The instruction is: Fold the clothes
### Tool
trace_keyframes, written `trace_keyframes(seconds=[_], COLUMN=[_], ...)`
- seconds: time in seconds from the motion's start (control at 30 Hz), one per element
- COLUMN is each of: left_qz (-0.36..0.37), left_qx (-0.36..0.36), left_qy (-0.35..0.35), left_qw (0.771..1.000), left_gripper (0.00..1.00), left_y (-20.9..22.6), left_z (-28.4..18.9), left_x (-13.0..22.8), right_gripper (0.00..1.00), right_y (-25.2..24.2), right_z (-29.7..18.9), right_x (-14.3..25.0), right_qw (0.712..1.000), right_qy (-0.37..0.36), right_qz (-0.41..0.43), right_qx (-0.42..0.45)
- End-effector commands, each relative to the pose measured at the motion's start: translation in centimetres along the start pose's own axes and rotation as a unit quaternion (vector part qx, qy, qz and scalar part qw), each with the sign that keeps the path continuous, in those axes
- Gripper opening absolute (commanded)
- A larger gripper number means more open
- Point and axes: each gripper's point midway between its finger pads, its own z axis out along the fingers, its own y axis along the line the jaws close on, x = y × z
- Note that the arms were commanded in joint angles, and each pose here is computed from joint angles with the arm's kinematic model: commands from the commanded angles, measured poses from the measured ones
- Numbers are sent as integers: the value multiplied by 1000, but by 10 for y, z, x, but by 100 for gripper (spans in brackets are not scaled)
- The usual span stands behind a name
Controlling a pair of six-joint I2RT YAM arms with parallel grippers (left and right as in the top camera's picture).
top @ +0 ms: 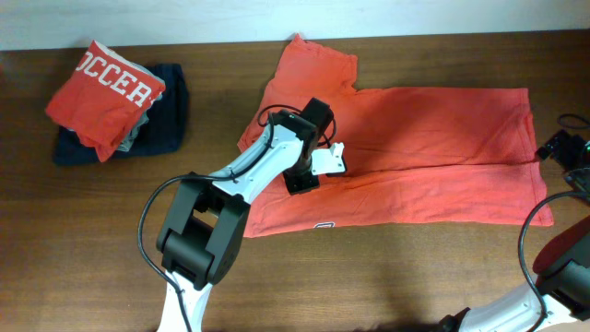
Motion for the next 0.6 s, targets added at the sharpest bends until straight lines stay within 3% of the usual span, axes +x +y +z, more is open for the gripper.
trace_keyframes(seconds=[0.0, 0.4, 0.47, 0.57], left_qz=[7, 7, 6, 7], left_qx=[28, 35, 32, 28], left_qy=[-3, 7, 9, 10], left_qw=[1000, 999, 999, 1000], left_gripper=[31, 31, 17, 11], left_y=[-11, -19, -18, -16], left_z=[10, 28, 28, 27], left_x=[2, 13, 14, 14], right_gripper=[99, 98, 99, 99], right_y=[0, 0, 0, 0], right_z=[-5, -5, -5, -5], right_x=[-4, -4, -4, -4], right_qw=[1000, 1000, 1000, 1000], right_qy=[-9, -9, -9, -9], right_qz=[-2, -2, -2, -2], right_qx=[-4, -4, -4, -4])
